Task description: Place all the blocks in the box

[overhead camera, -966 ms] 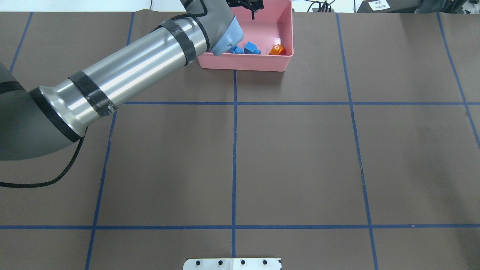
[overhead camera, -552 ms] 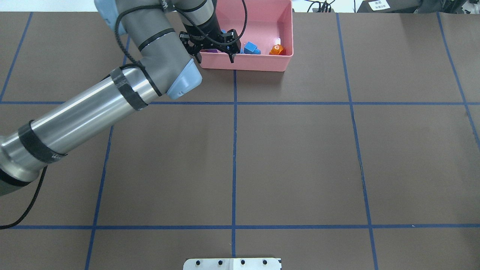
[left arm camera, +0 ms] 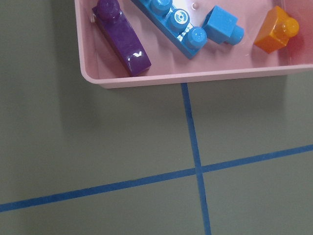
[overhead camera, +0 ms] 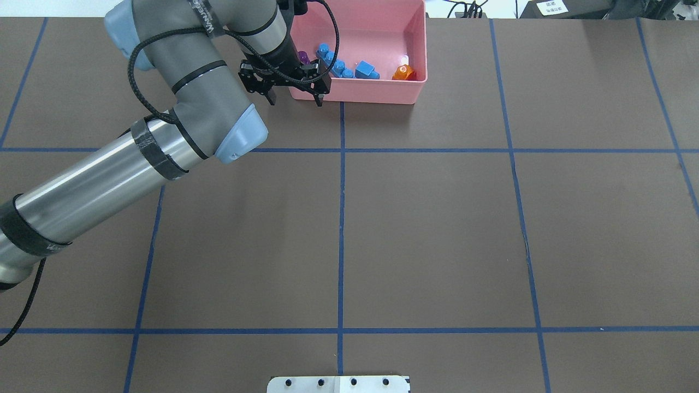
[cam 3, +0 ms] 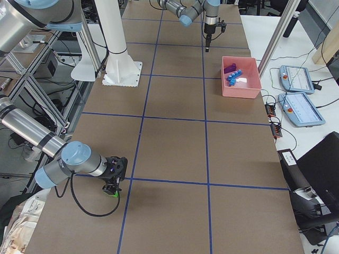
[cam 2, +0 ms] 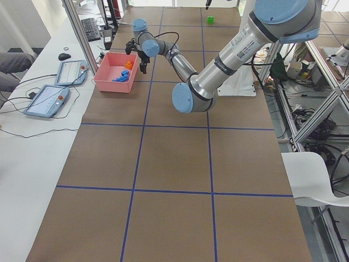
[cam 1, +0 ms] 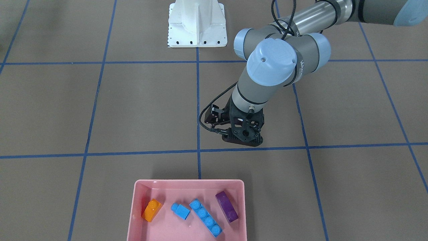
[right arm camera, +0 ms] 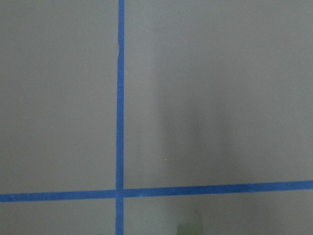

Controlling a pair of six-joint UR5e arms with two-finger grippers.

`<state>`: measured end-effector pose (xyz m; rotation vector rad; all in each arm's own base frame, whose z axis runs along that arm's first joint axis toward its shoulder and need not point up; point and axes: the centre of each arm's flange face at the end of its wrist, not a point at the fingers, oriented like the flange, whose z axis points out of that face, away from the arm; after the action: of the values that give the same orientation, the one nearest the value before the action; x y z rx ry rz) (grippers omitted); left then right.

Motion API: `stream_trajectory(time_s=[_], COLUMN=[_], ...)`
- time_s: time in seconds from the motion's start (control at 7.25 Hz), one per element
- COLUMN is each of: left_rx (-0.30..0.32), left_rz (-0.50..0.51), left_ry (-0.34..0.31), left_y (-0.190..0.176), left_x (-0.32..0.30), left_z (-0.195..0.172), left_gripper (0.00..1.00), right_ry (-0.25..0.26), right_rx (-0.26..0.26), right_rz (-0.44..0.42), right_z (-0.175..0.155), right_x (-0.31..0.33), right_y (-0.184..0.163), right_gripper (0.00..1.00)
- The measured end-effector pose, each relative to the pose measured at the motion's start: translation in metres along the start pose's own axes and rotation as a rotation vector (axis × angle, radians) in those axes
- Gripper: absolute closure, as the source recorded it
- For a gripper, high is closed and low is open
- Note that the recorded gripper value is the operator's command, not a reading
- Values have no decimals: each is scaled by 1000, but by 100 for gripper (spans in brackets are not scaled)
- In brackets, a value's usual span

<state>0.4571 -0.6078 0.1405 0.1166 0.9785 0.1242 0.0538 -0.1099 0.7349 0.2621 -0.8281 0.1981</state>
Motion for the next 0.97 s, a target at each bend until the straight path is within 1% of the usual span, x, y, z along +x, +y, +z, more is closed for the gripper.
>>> stream_trajectory(time_s=[0.28,0.41,0.55,0.69,0.83,0.97], left_rx=[-1,-2,-2,-6,-14,-19], left_rz=[9,16,22,49,101,148], left_ry=[6,11,15,12,5,1], left_y=[4,7,10,13,19,31], left_x=[5,9,11,7,-7,-24], left_z=[0,0,0,3,9,13], left_gripper=[0,0,0,0,0,0], right_ry=[-2,-5,0,20,50,86], right_rx=[-28,-62,-112,-171,-220,-256], right_rz=[-20,-50,-82,-111,-140,-167], right_z=[4,10,20,33,45,55], right_x=[1,-2,-7,-9,-8,-2], right_y=[4,0,-5,-10,-11,-8], right_gripper=[3,2,1,0,0,1])
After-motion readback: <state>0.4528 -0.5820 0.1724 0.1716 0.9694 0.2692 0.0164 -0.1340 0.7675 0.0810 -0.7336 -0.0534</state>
